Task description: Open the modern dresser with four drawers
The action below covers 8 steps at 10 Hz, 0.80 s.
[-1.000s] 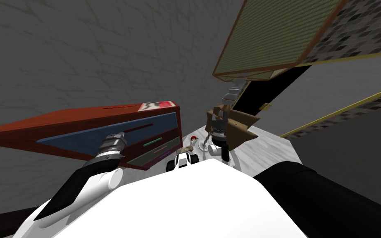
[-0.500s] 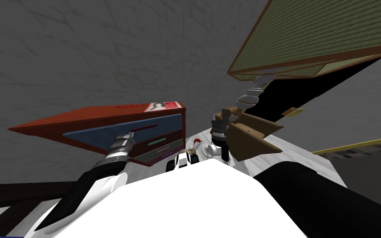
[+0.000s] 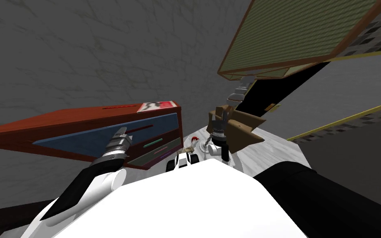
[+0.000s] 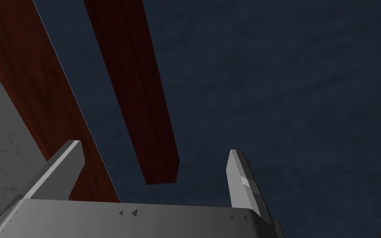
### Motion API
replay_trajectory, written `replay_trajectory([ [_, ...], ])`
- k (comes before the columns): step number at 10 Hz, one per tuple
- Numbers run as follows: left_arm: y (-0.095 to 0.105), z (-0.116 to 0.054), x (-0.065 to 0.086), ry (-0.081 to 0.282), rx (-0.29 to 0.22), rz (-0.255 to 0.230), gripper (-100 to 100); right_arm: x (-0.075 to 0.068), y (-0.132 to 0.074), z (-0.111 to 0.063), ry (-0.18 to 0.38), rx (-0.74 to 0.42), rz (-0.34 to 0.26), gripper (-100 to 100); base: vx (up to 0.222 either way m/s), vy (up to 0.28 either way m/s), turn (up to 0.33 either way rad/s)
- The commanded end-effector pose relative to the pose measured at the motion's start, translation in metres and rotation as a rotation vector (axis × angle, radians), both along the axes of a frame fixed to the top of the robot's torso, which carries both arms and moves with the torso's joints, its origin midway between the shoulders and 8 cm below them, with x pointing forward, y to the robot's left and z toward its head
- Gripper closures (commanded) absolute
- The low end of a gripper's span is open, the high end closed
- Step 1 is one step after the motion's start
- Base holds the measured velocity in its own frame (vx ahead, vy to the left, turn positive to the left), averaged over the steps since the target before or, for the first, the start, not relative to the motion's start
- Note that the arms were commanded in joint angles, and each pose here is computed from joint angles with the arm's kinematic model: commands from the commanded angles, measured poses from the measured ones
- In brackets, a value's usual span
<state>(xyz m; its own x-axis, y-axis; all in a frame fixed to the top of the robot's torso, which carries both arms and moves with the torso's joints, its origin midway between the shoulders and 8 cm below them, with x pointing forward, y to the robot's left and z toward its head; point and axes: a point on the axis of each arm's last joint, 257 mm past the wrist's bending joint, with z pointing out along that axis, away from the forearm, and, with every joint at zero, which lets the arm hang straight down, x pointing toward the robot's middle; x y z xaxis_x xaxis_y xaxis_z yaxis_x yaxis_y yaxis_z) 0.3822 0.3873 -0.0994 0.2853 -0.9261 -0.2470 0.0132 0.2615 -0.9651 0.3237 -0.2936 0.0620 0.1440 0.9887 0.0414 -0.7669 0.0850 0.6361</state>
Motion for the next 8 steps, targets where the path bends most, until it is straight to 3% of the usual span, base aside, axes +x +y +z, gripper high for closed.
replay_trajectory([
  [1,0.033,-0.002,0.005,0.008,0.017,0.072,-100,0.000,0.000,0.000,0.000,0.000,0.000,0,-0.110,0.006,-0.348],
  [8,0.112,0.009,0.003,-0.006,0.033,0.249,-100,0.000,0.000,0.000,0.000,0.000,0.000,0,-0.105,-0.003,-0.242],
])
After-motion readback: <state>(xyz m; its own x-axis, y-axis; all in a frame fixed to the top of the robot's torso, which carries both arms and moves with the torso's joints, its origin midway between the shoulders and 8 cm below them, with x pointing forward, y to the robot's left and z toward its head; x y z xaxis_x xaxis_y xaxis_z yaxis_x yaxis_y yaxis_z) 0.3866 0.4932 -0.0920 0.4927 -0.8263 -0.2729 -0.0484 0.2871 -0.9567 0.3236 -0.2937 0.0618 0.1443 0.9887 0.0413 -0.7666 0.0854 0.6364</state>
